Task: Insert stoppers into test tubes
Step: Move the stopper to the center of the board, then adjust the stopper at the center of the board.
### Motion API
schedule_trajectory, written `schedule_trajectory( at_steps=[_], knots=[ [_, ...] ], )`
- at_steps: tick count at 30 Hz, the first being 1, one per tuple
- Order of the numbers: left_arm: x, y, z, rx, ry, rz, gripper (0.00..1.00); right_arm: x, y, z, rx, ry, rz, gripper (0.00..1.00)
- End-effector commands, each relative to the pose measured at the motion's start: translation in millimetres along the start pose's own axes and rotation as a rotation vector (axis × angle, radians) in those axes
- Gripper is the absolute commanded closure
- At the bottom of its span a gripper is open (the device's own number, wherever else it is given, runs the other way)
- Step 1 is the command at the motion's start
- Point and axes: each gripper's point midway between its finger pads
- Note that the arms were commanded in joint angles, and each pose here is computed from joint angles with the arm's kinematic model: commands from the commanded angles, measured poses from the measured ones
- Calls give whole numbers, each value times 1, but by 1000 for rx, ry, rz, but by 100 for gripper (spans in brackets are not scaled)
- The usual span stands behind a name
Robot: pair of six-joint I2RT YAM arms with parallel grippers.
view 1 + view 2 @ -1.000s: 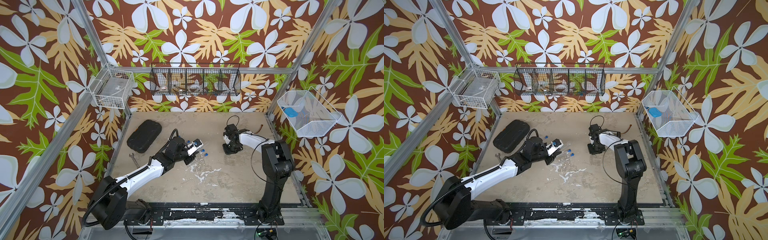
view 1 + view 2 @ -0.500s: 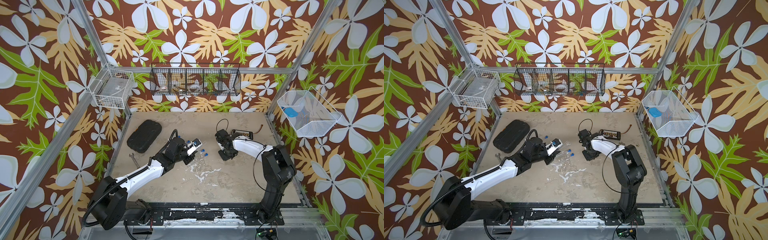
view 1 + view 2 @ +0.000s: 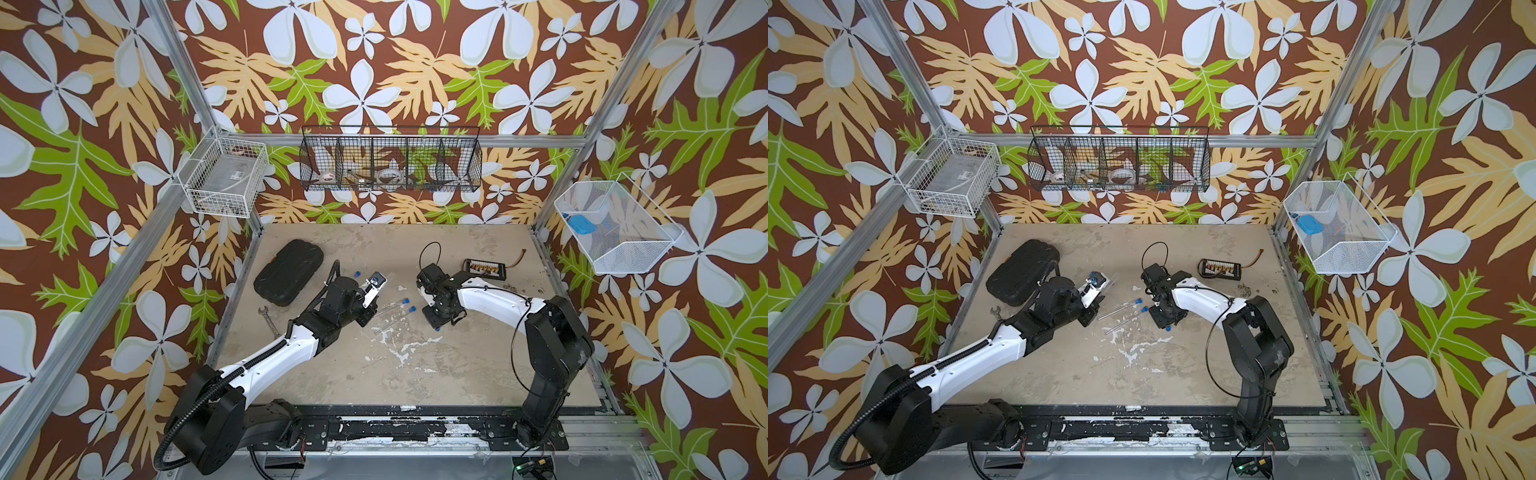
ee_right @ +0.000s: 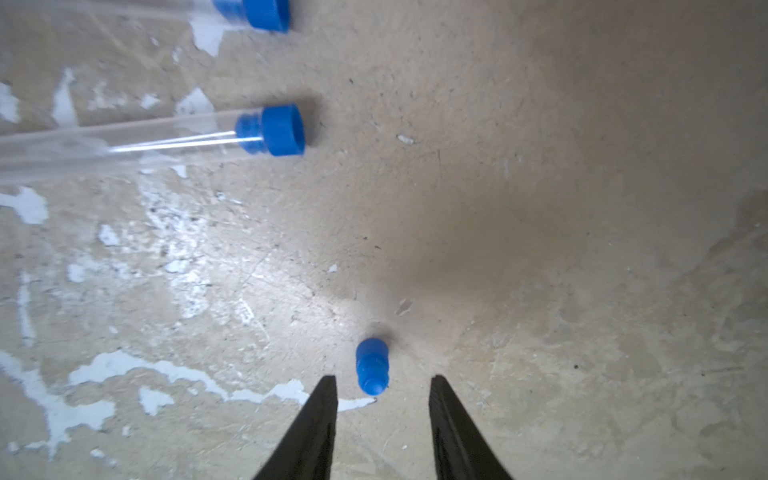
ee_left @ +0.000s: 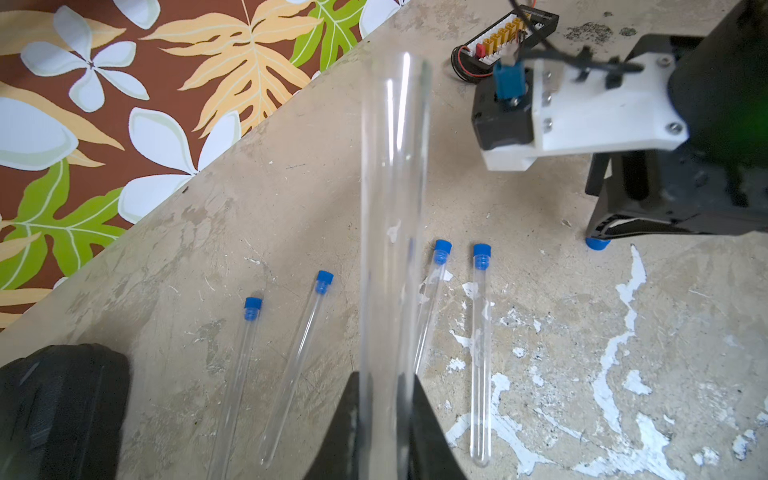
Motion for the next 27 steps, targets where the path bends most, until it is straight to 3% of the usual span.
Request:
schedule_trajectory(
  at_steps=[1, 3, 8, 12, 27],
  knots=[
    [2, 6, 5, 5, 25, -25, 100, 16, 9, -11, -15, 32, -65, 60],
    [3, 6, 6, 2, 27, -27, 100, 21, 8, -16, 5, 53, -89, 60],
    [1, 4, 3, 5, 20, -29, 100, 7, -15, 4, 13, 170, 34, 56],
    [1, 3, 3, 10, 18, -29, 100, -8, -22, 12, 17, 153, 90, 56],
    [2, 2, 4, 7, 22, -26, 100, -33, -26, 4, -6, 85, 135, 74]
  ],
)
Point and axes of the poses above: each gripper's point midway between its finger pads, its own x axis back along the fingers, its own z axis along the line the jaws close on, y = z × x, and after that the axes turned 5 degrees about -x, right-handed
